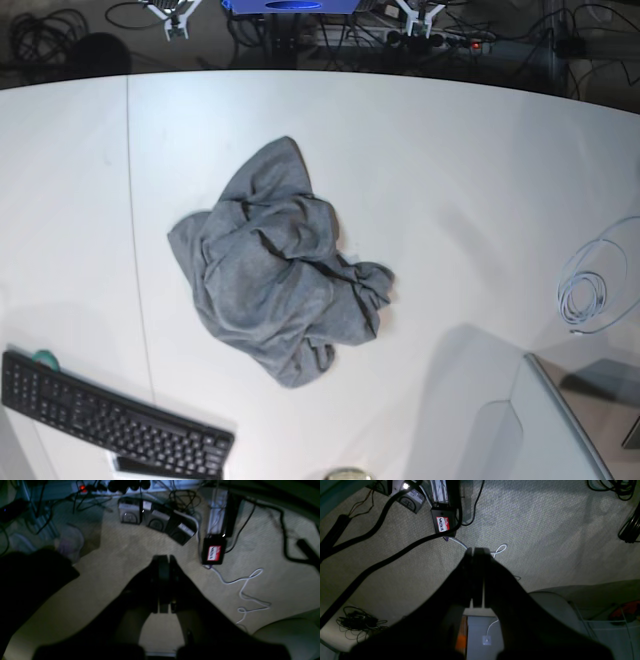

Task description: Layout the t-shirt on the table in an organized manner, then fold the t-shirt properly

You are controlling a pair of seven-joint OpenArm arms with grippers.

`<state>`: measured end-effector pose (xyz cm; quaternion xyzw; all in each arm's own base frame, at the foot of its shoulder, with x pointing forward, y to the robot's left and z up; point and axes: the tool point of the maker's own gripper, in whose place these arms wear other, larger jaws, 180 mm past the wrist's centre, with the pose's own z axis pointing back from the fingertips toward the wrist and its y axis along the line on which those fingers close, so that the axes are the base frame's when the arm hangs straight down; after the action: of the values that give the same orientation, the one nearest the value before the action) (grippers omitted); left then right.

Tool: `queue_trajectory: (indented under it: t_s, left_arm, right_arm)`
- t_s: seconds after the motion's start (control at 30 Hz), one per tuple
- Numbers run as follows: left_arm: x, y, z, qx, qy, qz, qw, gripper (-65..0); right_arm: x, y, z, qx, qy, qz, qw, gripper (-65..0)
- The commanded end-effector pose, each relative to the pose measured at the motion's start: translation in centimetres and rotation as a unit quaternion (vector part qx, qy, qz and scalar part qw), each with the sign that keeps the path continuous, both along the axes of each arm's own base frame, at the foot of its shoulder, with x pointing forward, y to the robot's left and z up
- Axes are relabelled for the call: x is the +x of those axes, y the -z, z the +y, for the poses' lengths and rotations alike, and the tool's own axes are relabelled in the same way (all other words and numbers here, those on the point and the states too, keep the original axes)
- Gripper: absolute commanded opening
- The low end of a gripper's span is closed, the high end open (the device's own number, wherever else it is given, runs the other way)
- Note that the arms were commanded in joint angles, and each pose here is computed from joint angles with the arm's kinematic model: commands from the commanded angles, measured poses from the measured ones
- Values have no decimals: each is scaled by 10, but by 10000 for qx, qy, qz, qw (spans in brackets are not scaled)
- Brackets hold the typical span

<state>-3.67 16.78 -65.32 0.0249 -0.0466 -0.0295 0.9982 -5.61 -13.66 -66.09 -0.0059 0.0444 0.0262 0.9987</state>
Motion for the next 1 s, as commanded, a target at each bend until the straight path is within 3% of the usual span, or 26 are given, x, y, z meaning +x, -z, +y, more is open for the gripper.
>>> queue_trajectory:
  t_s: [0.0,0.77,0.97]
  left_arm:
    - [-5,0,0,6,8,21,10000,-650]
    - [-14,-2,2,24,-51,54,10000,-650]
    - [-31,-28,19,85,176,-825,9964,-650]
  right_arm:
    - [-4,0,-3,-57,21,28,10000,-648]
    - [-21,-4,-2,-45,28,5,10000,-648]
    - [-23,-42,-27,-309,330,-835,9955,-648]
